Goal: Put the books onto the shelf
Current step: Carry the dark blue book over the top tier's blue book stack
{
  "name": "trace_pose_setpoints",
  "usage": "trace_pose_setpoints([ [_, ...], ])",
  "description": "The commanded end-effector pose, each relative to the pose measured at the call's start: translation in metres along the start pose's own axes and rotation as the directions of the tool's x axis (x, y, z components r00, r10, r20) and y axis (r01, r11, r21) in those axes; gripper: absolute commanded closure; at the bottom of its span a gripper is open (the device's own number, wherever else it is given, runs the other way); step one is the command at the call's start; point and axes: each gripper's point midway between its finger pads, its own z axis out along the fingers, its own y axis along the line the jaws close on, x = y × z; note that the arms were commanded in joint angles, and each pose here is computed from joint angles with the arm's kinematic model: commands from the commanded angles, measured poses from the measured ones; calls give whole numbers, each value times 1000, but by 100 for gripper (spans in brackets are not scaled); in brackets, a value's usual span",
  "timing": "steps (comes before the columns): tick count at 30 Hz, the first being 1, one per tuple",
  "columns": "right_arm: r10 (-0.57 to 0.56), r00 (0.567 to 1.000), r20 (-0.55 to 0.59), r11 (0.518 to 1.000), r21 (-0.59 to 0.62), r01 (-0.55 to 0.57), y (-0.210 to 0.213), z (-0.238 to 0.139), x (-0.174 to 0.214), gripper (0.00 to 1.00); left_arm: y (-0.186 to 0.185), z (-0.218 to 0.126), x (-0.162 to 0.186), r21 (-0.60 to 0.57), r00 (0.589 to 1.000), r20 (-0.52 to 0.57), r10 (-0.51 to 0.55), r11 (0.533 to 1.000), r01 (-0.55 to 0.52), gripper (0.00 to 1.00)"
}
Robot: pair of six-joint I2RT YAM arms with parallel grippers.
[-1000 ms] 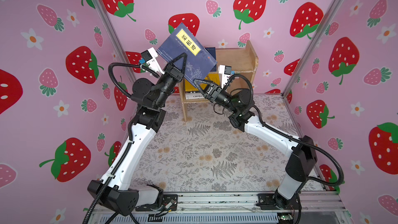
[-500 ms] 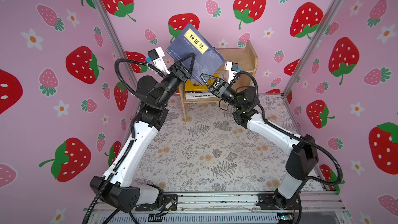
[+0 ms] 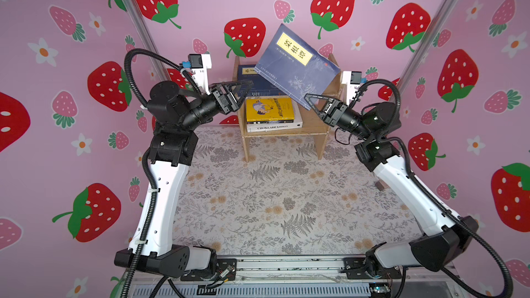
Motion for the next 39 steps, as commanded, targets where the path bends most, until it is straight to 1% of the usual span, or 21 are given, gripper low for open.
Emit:
trace_pose_setpoints([
  [1,15,998,-56,1000,-13,-16,4,-7,12,92,-24,0,4,137,998,-45,40,990,-34,12],
  [4,11,998,-61,1000,-28,-13,11,-9,12,92,-23,2,1,139,998,-43,35,990,-29,13],
  [8,31,997,-75,998,-58,-36,15,-9,14,92,-29,6,-4,199,999,-35,18,980,-11,14],
  [10,53,995,-86,996,-70,-59,13,-7,16,92,-32,10,-6,229,999,-32,5,973,3,17],
  [13,73,993,-95,993,-85,-81,11,-3,17,92,-37,18,-4,258,999,-49,10,966,3,26],
  [16,81,992,-102,991,-100,-91,10,0,16,92,-39,23,-4,270,998,-54,10,963,5,40],
  [22,73,993,-88,992,-96,-82,5,7,9,90,-40,23,-9,257,999,-32,3,966,5,82],
  [23,66,995,-78,993,-92,-73,4,8,6,90,-38,23,-11,245,1000,-22,-1,970,6,87],
  [24,60,996,-65,994,-84,-65,1,9,4,89,-36,24,-12,233,1000,-14,-4,972,7,91],
  [25,56,997,-49,996,-71,-59,-3,11,2,85,-33,24,-15,218,1000,-3,-10,976,10,93],
  [26,53,998,-24,997,-52,-54,-9,12,-2,79,-30,25,-18,199,1000,12,-18,980,15,99],
  [28,41,999,27,999,-2,-41,-23,16,-9,69,-21,27,-25,153,998,45,-37,988,30,100],
  [30,8,996,91,997,78,-15,-42,17,-19,53,-13,29,-35,106,995,84,-57,993,48,100],
  [31,-15,991,135,990,140,-4,-53,15,-26,49,-7,30,-41,82,992,107,-69,995,61,100],
  [32,-37,984,175,979,204,1,-65,12,-32,42,-2,31,-46,63,988,127,-84,995,76,100],
  [34,-129,960,249,938,346,36,-84,5,-43,38,8,32,-60,35,977,181,-110,994,105,100],
  [36,-218,933,285,891,447,72,-95,2,-49,35,22,33,-70,7,965,215,-152,988,154,100],
  [37,-262,921,287,871,482,98,-98,3,-51,34,29,35,-74,-1,959,225,-172,984,177,100],
  [39,-317,911,264,840,524,140,-103,10,-51,32,43,39,-78,-25,948,232,-218,973,230,100],
])
